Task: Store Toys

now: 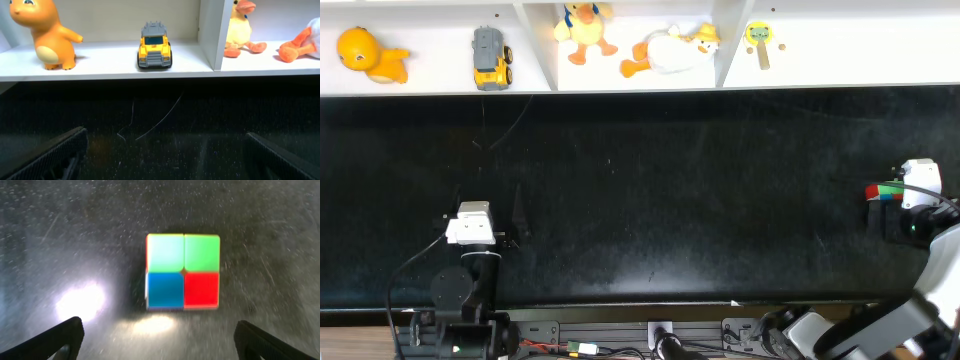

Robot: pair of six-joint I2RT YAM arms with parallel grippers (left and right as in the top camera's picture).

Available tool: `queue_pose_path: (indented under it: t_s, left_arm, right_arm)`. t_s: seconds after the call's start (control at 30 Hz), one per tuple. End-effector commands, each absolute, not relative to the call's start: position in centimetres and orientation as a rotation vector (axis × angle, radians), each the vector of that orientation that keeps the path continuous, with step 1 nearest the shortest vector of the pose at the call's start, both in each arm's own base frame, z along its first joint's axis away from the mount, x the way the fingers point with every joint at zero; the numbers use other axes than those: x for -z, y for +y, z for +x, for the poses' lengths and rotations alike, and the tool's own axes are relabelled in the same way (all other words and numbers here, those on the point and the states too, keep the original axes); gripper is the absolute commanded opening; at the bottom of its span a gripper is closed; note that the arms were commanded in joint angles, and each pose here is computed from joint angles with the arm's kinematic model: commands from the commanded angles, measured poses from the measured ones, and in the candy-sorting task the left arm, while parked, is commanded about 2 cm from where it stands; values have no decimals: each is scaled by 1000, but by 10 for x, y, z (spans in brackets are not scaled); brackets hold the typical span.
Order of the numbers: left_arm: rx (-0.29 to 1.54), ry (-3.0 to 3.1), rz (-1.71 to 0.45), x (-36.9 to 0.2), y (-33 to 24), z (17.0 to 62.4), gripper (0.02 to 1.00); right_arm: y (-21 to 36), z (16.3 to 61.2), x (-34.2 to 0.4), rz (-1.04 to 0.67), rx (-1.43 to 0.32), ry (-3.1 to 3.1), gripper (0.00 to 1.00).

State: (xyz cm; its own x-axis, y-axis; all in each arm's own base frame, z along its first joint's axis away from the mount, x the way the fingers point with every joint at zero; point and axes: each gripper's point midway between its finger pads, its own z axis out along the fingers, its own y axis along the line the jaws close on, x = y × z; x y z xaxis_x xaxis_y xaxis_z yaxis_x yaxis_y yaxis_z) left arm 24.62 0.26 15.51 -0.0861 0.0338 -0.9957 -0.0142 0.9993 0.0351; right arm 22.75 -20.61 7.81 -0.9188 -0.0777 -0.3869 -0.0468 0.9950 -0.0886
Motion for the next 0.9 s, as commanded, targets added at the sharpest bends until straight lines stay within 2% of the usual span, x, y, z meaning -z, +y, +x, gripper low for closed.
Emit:
queue_pose_path:
  t_s: [0.03, 0.57, 0.7, 0.77, 0.9]
  left_arm:
    - [-48, 1650, 30, -156, 2, 246, 998]
    - [-48, 1650, 30, -156, 2, 246, 998]
    - [-48, 1650, 30, -156, 2, 246, 998]
    - [-48, 1650, 30, -156, 2, 246, 998]
    - [-49, 1650, 31, -156, 2, 246, 998]
  right_arm:
    - [-208, 237, -69, -117, 73, 2702, 972]
    - [-217, 242, -51, -31, 50, 2718, 972]
    - [-217, 242, -46, 10, 26, 2725, 886]
    - [-217, 245, -47, 39, 17, 2711, 809]
    - [-217, 252, -50, 77, -7, 2671, 748]
